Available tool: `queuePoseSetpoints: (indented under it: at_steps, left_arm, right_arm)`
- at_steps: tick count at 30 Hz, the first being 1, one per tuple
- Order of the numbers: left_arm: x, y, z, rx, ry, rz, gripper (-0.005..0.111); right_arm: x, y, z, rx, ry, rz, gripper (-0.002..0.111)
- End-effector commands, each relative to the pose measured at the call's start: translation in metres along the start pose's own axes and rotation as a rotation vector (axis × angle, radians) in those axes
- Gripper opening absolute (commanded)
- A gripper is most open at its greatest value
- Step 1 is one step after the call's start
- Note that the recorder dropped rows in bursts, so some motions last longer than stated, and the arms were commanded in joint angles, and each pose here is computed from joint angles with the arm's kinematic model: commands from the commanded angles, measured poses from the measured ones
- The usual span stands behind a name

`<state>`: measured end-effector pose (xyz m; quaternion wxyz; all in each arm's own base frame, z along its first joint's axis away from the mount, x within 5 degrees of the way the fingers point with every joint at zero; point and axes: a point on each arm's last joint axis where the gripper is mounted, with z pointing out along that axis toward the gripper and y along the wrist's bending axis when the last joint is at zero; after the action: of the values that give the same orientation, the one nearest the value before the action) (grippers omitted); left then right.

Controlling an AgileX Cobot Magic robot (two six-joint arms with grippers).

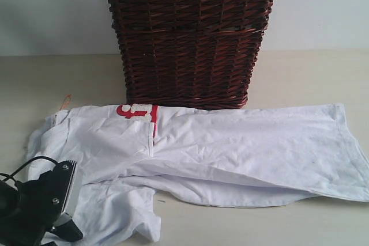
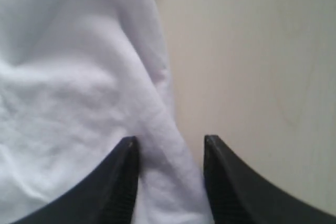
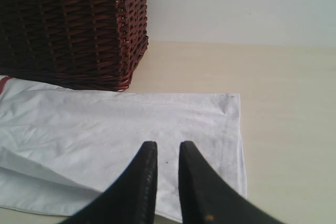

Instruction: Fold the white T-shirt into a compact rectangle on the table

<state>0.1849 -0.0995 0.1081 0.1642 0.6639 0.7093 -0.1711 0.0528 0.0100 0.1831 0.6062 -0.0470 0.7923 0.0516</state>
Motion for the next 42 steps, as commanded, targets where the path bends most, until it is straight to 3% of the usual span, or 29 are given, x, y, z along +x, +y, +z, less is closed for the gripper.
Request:
queuePoseSetpoints:
  at_steps: [1, 5, 6, 12, 16, 21, 26, 37, 42]
  left_arm:
    - [0.001, 0.000, 0.008, -0.023, 0.036, -0.008, 0.033]
    - [0.003, 0.001, 0.008, -0.034, 0.057, 0.016, 0.001]
    - [0.004, 0.002, 0.008, -0.035, 0.061, 0.021, 0.000]
    - [0.003, 0.006, 0.002, -0.084, 0.071, 0.032, 0.000]
    - [-0.006, 0.016, -0.015, -0.126, -0.003, 0.015, 0.000]
    - [-0.024, 0.045, -0.047, -0.238, -0.128, -0.068, 0.000]
    - [-0.037, 0.073, -0.063, -0.335, -0.151, -0.056, 0.000]
    - [-0.027, 0.117, -0.035, -0.406, -0.126, -0.238, 0.000]
    - [-0.026, 0.140, -0.031, -0.490, -0.134, -0.345, 0.000]
  right_arm:
    - [0.000, 0.000, 0.000, 0.004, -0.011, -0.007, 0.016]
    - [0.000, 0.000, 0.000, 0.004, -0.011, -0.007, 0.016]
    - [0.000, 0.000, 0.000, 0.004, -0.011, -0.007, 0.016]
    - [0.000, 0.000, 0.000, 0.004, -0.011, -0.007, 0.016]
    - [0.000, 0.000, 0.000, 0.004, -0.011, -0.007, 0.016]
    - [0.000, 0.000, 0.000, 0.004, -0.011, -0.007, 0.016]
    - [0.000, 0.000, 0.000, 0.004, -0.011, -0.007, 0.016]
    - [0.000, 0.000, 0.000, 0.004, -0.012, -0.006, 0.016]
    - [0.000, 0.000, 0.000, 0.004, -0.012, -0.006, 0.016]
